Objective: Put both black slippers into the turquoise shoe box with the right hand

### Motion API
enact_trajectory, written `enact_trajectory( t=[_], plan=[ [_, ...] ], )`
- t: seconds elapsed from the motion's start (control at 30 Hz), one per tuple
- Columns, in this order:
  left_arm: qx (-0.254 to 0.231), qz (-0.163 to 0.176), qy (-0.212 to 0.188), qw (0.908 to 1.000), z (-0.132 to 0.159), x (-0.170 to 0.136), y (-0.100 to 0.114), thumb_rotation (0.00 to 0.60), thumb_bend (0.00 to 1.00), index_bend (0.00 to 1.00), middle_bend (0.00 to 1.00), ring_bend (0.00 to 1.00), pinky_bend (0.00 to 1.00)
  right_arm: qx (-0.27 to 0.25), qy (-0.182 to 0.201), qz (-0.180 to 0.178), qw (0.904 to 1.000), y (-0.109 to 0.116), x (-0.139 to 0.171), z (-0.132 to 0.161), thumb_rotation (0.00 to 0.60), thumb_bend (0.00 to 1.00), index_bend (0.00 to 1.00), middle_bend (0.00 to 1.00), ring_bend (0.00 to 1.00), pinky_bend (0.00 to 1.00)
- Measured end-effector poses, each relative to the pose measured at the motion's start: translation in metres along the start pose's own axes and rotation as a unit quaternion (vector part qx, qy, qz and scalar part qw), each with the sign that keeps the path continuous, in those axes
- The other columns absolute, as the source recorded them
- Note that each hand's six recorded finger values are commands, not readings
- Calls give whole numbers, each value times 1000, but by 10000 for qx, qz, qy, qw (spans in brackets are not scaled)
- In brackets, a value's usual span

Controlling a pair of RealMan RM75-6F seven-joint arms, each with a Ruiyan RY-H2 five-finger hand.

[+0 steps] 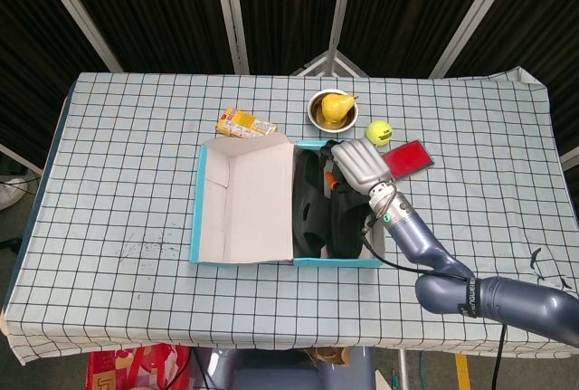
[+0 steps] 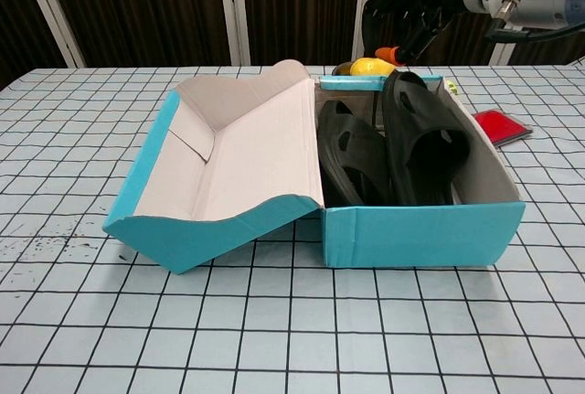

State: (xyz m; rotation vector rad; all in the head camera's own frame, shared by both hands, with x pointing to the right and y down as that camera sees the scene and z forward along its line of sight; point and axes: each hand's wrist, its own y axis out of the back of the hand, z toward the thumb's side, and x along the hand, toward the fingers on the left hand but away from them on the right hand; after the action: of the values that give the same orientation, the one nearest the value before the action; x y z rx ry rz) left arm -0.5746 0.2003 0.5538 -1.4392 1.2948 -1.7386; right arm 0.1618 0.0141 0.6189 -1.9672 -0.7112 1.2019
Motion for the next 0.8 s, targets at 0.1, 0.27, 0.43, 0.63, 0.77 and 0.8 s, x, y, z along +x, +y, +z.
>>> enact_trajectory(
  t=[0.1, 0.27, 0.43, 0.63, 0.77, 0.8],
  plan=[
    [9, -6, 3, 10000, 0, 0, 0, 600, 382, 71, 0, 0, 68, -35, -43, 77, 10000, -6, -3, -4, 600, 477, 499, 390, 477, 492],
    [43, -25, 3, 10000, 1, 1, -2, 600, 382, 71, 0, 0, 68, -67, -79, 192, 9998, -17, -7, -9, 600, 477, 499, 390, 478, 492],
    [48, 7, 44, 10000, -1, 1, -1, 600, 382, 72, 0, 0, 68, -106, -115, 293, 9994, -26, -11, -15, 600, 476, 499, 390, 478, 495],
    [77, -28, 32, 10000, 1, 2, -3, 600, 382, 73, 0, 0, 68, -168, -129, 434, 9988, -42, -11, -21, 600, 477, 499, 390, 478, 495],
    [76, -17, 17, 10000, 2, 2, -2, 600, 382, 77, 0, 0, 68, -198, -152, 522, 9983, -51, -11, -26, 600, 477, 499, 390, 478, 495],
    [75, -10, 17, 10000, 2, 2, -2, 600, 382, 77, 0, 0, 68, -207, -156, 529, 9983, -52, -10, -27, 600, 476, 499, 390, 478, 495]
  ],
)
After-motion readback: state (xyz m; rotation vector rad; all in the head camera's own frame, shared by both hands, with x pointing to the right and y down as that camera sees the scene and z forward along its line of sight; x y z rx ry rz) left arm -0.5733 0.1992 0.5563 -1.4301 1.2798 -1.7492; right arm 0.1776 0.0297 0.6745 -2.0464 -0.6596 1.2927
